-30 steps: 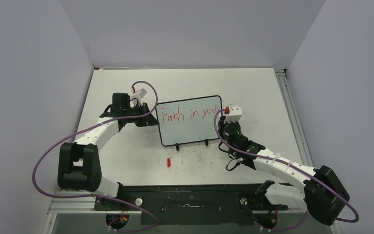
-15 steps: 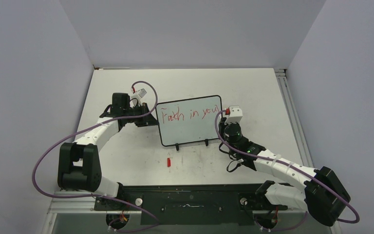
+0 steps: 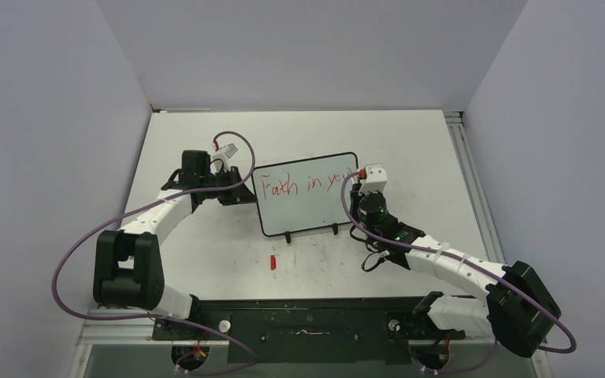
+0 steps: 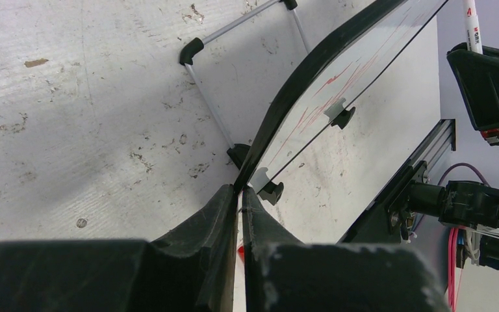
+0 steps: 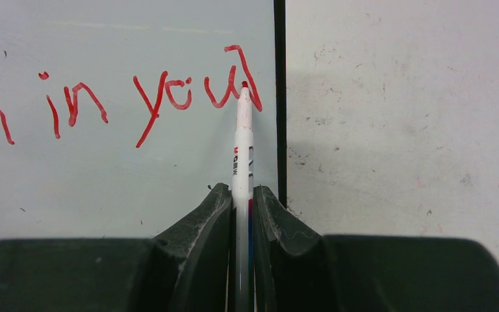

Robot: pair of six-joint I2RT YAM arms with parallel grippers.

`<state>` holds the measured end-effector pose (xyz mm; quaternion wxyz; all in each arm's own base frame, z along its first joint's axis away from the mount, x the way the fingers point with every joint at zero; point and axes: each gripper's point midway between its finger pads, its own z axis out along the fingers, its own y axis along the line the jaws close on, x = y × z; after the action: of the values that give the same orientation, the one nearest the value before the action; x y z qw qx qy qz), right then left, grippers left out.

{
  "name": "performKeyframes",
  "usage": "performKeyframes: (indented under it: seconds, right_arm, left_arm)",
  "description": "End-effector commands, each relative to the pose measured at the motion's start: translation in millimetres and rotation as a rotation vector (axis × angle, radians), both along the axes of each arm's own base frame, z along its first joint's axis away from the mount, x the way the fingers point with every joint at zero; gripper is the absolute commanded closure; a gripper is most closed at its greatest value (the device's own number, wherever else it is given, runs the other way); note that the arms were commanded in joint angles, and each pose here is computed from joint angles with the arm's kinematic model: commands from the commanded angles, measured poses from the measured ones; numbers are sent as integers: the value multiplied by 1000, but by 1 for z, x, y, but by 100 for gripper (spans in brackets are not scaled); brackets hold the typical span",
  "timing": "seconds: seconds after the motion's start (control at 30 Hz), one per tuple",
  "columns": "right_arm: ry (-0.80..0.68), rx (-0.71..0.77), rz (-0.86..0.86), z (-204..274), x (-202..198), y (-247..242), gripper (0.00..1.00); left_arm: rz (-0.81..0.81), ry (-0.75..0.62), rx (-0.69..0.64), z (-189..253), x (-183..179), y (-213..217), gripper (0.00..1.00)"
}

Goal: Write a sentence on the whiteboard

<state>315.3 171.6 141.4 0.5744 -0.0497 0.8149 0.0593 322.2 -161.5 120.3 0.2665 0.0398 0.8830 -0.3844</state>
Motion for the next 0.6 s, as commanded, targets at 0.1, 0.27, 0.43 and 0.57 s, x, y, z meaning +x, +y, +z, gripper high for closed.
performKeyframes:
  seconds: [0.1, 0.27, 0.43, 0.57]
  right_arm:
    - [-64, 23, -33, 24, 16, 0, 95]
    - [-71, 24, -51, 27, 20, -5, 95]
    - [-71, 25, -62, 27, 23, -9, 95]
    - [-64, 30, -62, 25, 23, -10, 95]
  left_arm:
    - [-9, -84, -11, 24, 10, -3, 95]
    - [-7, -83, -10, 24, 10, -3, 95]
    - [-8, -82, -10, 24, 10, -3, 95]
    - [-8, -85, -10, 25, 10, -3, 95]
